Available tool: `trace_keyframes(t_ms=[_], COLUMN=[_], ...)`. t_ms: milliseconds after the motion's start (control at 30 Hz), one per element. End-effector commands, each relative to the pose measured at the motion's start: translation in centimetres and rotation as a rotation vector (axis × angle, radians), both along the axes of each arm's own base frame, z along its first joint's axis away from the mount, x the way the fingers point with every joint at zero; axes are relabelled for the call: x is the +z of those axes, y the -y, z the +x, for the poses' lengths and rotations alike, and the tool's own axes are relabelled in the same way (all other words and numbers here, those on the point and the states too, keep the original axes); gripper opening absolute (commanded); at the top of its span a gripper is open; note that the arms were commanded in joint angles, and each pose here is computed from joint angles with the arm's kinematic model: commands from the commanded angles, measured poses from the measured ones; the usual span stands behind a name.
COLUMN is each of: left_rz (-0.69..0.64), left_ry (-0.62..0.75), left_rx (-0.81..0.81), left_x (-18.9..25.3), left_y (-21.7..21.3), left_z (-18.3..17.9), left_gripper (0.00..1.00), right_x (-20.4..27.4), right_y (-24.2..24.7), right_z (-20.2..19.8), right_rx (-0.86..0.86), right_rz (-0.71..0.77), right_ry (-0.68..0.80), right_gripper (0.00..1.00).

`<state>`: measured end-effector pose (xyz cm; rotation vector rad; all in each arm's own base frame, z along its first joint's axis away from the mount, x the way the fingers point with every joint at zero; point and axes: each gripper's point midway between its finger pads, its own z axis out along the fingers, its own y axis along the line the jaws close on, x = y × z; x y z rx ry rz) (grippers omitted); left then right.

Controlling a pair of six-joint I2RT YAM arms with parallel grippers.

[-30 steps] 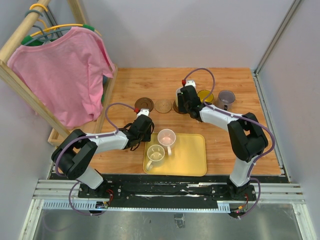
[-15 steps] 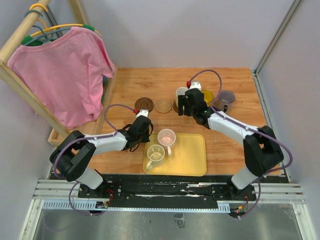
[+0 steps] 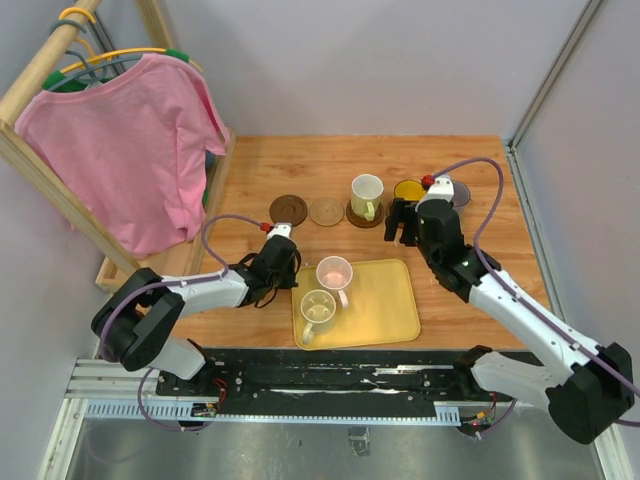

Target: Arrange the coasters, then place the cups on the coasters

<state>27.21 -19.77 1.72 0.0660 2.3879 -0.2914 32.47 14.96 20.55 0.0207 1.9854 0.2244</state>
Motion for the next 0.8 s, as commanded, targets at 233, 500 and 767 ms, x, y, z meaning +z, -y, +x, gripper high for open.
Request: trace_keyframes(t_ms=[233, 500, 767], left_rz=[0.153, 0.161, 0.145], left_ry=[-0.216, -0.212, -0.198], left_rx=[0.034, 0.017, 0.001], left_x=[-3.8, -3.5, -2.8], left_y=[-4.8, -4.7, -4.3], left_z=[-5.7, -5.6, -5.3], left_gripper=[0.07, 0.08, 0.08], right_x=[-3.5, -12.4, -16.5], right_y=[2.4, 4.3, 3.9], right_z=[-4.8, -8.3, -9.0], right_rx=[0.009, -0.036, -0.034], right_rz=[-0.066, -0.183, -0.184], right_ry=[-0.127, -0.413, -0.510], right_gripper=[0.78, 0.50, 0.48])
